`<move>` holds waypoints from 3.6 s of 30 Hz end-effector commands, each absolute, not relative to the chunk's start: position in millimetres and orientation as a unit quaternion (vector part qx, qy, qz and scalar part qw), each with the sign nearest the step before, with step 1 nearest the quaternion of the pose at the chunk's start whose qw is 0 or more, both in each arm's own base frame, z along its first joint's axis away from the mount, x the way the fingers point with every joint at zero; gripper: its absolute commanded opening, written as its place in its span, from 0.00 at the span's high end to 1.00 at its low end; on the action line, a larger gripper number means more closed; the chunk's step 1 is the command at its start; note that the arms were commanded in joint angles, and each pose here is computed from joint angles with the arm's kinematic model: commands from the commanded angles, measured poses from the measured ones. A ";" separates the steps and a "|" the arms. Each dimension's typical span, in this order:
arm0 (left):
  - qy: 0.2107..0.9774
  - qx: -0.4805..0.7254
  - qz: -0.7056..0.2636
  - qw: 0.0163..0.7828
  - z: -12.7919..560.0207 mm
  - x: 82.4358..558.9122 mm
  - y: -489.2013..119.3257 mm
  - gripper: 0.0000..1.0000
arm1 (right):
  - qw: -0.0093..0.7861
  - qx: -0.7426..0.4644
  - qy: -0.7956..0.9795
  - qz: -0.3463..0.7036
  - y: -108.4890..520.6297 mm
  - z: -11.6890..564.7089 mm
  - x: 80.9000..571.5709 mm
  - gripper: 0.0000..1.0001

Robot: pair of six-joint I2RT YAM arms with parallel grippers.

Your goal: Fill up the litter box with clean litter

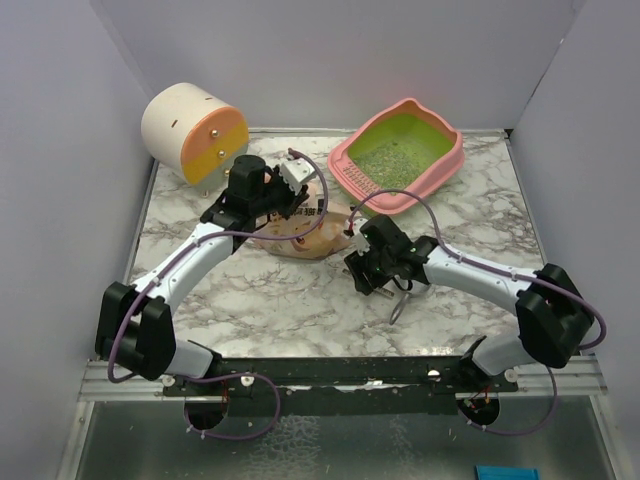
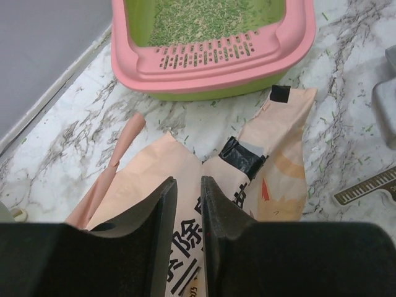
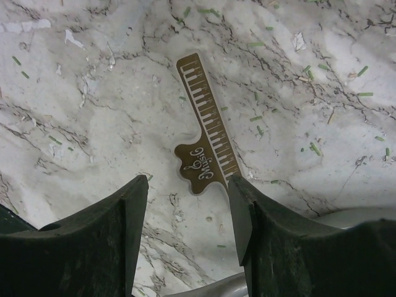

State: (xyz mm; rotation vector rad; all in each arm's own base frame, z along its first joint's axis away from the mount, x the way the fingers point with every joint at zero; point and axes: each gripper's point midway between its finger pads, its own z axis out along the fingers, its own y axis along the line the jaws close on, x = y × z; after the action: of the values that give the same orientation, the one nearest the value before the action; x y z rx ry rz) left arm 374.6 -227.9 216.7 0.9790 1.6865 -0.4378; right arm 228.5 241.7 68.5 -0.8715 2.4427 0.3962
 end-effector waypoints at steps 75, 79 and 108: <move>0.525 0.480 -0.536 0.455 332.0 192.7 -239.1 0.35 | 0.425 -0.491 0.597 0.470 297.3 312.5 179.9 0.99; 0.531 0.478 -0.528 0.458 328.8 198.3 -238.4 0.34 | 0.425 -0.486 0.603 0.468 293.6 310.2 177.1 0.99; 0.518 0.481 -0.576 0.410 321.3 195.3 -243.1 1.00 | 0.464 -0.459 0.624 0.430 291.7 320.3 200.5 0.44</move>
State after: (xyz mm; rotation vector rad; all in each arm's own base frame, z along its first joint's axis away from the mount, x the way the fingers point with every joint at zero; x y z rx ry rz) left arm 194.2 -242.5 312.7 1.1853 1.3445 -1.4606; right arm 205.4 294.9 296.9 -1.1208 1.6077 1.0823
